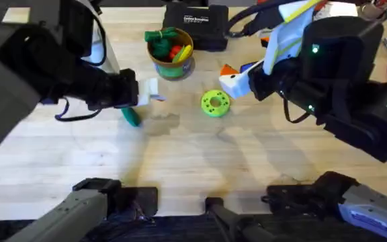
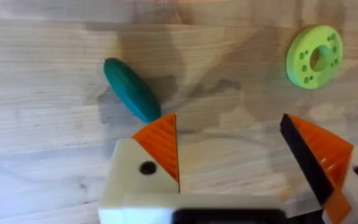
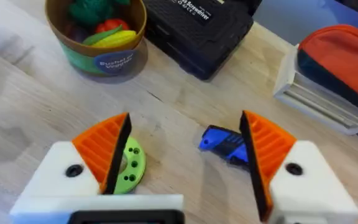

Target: Pick up the gripper from the table and insert it into the empty holder that is missing its gripper. Then pick up a screw, insert it into the mounting hole, and use the screwdriver to tighten it. Finally, clean up the table by picking up the vegetable and placing it into the bucket.

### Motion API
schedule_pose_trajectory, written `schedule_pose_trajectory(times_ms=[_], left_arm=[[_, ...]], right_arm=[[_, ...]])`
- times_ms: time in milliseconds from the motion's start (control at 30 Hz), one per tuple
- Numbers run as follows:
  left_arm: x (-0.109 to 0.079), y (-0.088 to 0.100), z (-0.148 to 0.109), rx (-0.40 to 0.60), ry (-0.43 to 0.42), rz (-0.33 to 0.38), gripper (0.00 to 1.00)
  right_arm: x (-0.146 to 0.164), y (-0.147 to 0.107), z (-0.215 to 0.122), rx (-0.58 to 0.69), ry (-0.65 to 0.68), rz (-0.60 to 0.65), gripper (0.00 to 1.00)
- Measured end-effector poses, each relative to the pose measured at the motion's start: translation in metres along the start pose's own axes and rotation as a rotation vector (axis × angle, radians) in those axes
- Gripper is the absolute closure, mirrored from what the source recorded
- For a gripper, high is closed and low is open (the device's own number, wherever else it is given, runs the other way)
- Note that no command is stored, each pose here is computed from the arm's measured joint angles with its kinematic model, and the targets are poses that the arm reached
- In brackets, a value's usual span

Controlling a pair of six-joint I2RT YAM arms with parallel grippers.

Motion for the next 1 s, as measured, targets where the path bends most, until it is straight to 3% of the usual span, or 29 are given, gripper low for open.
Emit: schedule_pose_trajectory(times_ms=[167,367,533,633,800,1000], left_arm=[[0.02,0.005,0.019,0.09,0.047,-0.172,0.015],[0.038,0.02,0.035,0.089,0.071,-0.416,0.015],[0.045,0.01,0.044,0.169,0.125,-0.577,0.015],[0.058,0.0,0.046,0.199,0.239,-0.679,0.014],[0.075,0.003,0.052,0.157,0.365,-0.757,0.015],[0.082,0.008,0.061,0.136,0.399,-0.784,0.015]], right_arm=[[0.0,0.0,0.0,0.0,0.0,0.0,0.007],[0.0,0.0,0.0,0.0,0.0,0.0,0.007],[0.0,0.0,0.0,0.0,0.0,0.0,0.007],[0.0,0.0,0.0,0.0,0.0,0.0,0.007],[0.0,0.0,0.0,0.0,0.0,0.0,0.007],[0.0,0.0,0.0,0.0,0.0,0.0,0.007]])
Point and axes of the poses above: each hand's point on the last joint's axis, 136 mm out from that joint toward the fingers, its own z axis out along the fingers, its own x axis along the line the jaws close on, y = z × x, the point moved 4 cm from there along -z, back along the fingers, and after that the axes turned 4 degrees about -z, right-handed, at the moved point
